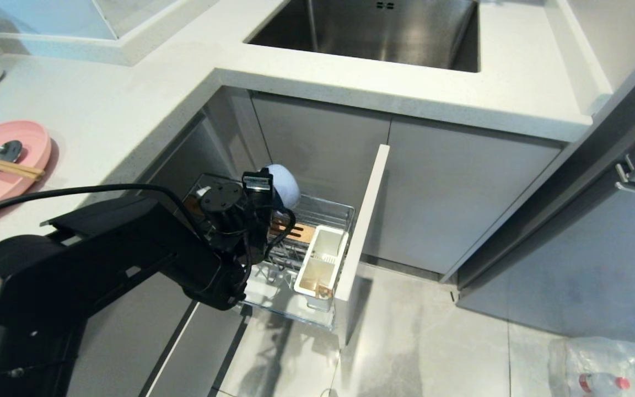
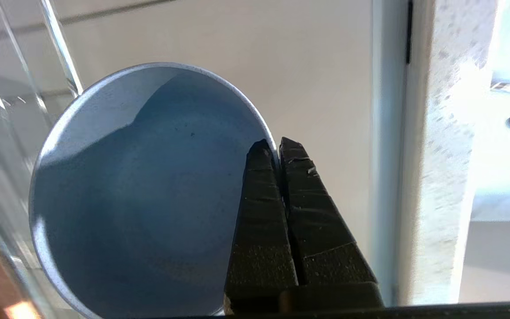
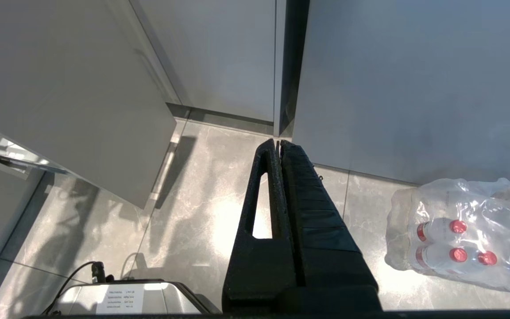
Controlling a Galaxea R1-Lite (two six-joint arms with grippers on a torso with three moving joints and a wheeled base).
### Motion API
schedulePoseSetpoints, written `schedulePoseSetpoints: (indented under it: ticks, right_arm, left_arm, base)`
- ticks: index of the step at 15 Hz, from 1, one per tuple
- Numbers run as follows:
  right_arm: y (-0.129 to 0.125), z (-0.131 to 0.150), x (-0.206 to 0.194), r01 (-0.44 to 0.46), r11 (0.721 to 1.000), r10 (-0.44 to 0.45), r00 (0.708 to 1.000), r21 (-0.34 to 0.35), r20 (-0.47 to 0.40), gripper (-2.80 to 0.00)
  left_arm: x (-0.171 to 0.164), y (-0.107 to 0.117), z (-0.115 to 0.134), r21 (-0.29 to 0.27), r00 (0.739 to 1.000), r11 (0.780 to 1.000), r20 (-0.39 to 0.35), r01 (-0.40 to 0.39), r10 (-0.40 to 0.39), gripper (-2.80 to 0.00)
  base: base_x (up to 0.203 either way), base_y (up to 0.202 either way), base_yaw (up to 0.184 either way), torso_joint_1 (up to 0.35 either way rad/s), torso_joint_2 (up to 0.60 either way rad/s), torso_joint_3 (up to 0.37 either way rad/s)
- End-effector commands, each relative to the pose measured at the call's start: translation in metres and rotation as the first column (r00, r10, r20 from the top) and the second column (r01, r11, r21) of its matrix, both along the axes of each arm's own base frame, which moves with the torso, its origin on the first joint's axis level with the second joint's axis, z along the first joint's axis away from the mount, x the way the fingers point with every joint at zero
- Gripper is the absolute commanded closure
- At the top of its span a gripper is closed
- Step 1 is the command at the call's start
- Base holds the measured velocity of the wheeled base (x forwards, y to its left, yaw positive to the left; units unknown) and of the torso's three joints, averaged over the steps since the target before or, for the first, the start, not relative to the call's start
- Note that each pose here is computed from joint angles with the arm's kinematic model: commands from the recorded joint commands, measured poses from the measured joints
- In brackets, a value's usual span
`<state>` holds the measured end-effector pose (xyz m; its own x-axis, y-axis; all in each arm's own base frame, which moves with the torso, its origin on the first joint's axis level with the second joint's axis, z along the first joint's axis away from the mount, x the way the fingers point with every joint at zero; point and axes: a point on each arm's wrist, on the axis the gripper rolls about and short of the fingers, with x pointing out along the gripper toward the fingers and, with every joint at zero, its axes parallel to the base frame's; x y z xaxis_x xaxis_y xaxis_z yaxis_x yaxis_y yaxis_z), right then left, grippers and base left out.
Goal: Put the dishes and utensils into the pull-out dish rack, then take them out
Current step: Pick up the bowl and place it in the cupboard
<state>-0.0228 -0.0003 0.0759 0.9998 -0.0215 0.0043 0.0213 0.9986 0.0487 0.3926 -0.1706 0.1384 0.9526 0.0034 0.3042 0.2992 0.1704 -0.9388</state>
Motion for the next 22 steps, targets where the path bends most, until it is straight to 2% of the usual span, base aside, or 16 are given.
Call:
schedulePoseSetpoints:
  ticks: [1, 16, 22]
  right_arm:
    - [0.0000, 0.0001, 0.0001, 0.000, 1.000, 0.000, 1.000, 0.000, -0.001, 0.00]
    - [0.0000, 0.0001, 0.0001, 0.000, 1.000, 0.000, 1.000, 0.000, -0.001, 0.00]
    - [0.0000, 0.0001, 0.0001, 0.000, 1.000, 0.000, 1.000, 0.000, -0.001, 0.00]
  left_arm:
    - [0.0000, -0.0004, 0.0039, -0.027, 1.000, 1.000, 0.018, 0.004, -0.004, 0.00]
    - [-0.0049, 0.0007, 0.0025, -0.028, 1.000, 1.000, 0.004, -0.014, 0.014, 0.00]
    - [-0.0074, -0.0021, 0.0084, -0.062, 1.000, 0.998, 0.016, -0.009, 0.010, 0.00]
  base:
    - [0.000, 0.000, 0.000, 0.000, 0.00, 0.000]
    - [0.000, 0.000, 0.000, 0.000, 0.00, 0.000]
    - [0.000, 0.000, 0.000, 0.000, 0.00, 0.000]
